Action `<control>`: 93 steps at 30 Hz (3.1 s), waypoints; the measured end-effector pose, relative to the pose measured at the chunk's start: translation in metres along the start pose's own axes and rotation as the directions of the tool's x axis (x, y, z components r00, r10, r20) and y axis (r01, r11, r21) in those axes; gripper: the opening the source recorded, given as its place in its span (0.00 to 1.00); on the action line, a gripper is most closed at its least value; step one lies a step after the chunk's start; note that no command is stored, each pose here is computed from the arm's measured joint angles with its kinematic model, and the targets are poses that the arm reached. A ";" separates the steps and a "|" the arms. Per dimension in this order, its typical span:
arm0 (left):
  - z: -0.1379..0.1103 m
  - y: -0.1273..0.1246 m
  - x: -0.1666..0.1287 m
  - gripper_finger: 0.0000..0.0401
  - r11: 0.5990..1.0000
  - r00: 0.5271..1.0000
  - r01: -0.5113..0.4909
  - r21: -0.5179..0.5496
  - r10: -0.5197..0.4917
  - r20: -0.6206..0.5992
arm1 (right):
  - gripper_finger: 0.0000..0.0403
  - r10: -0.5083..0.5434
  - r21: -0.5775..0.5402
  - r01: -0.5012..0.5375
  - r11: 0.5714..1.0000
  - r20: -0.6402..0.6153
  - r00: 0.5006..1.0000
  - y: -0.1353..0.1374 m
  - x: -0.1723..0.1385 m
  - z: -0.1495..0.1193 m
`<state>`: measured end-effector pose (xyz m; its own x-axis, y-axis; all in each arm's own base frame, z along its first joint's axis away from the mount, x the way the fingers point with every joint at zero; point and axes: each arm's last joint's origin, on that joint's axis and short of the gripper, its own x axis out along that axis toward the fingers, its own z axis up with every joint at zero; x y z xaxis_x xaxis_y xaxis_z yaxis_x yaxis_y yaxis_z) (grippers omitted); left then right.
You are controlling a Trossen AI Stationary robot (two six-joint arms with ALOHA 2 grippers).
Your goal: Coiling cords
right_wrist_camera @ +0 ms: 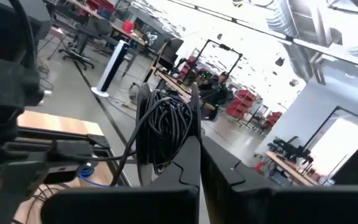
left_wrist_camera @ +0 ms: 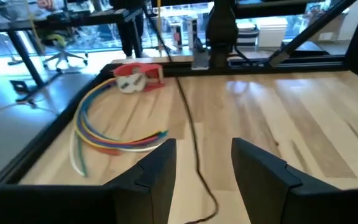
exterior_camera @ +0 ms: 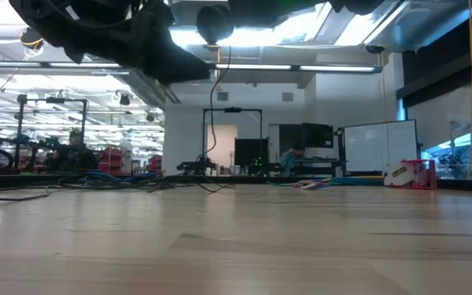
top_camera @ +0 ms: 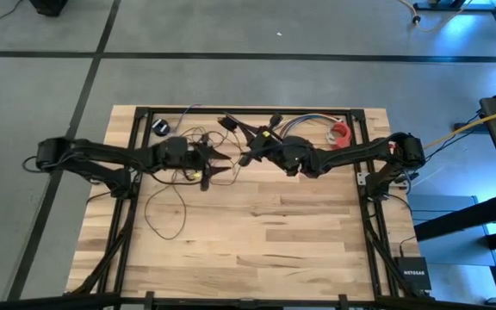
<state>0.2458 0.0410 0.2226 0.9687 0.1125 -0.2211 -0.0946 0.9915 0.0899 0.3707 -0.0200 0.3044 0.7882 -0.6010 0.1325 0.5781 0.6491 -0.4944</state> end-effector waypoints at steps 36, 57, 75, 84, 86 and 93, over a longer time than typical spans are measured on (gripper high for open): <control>-0.027 0.030 0.020 0.01 0.953 0.948 -0.299 0.052 0.303 -0.099 | 0.01 0.039 -0.045 -0.034 0.998 0.096 0.995 0.012 -0.014 0.017; -0.027 0.041 0.015 0.01 0.916 0.910 -0.382 0.126 0.396 -0.121 | 0.01 0.141 -0.044 -0.136 0.990 0.143 0.980 0.021 -0.018 0.019; 0.027 0.052 -0.075 0.00 0.755 0.775 -0.618 0.220 0.632 0.011 | 0.01 0.139 -0.219 -0.138 0.966 -0.011 0.990 0.027 -0.020 0.008; 0.045 0.043 -0.106 0.00 0.810 0.812 -0.580 0.093 0.564 0.150 | 0.01 0.154 -0.191 -0.166 0.967 -0.076 0.985 0.018 -0.002 -0.013; 0.046 0.042 -0.105 0.01 0.838 0.833 -0.542 0.067 0.526 0.170 | 0.01 0.159 -0.170 -0.173 0.970 -0.090 0.983 0.016 0.003 -0.019; 0.041 0.041 -0.093 0.01 0.896 0.887 -0.444 0.002 0.439 0.141 | 0.01 0.172 -0.094 -0.182 0.979 -0.105 0.979 0.011 0.014 -0.034</control>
<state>0.1616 0.0688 0.2865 0.8502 0.5260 -0.0199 -0.5144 0.8383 0.1804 0.3816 -0.0372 0.2714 0.8491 -0.5262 -0.0456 0.4028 0.7011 -0.5884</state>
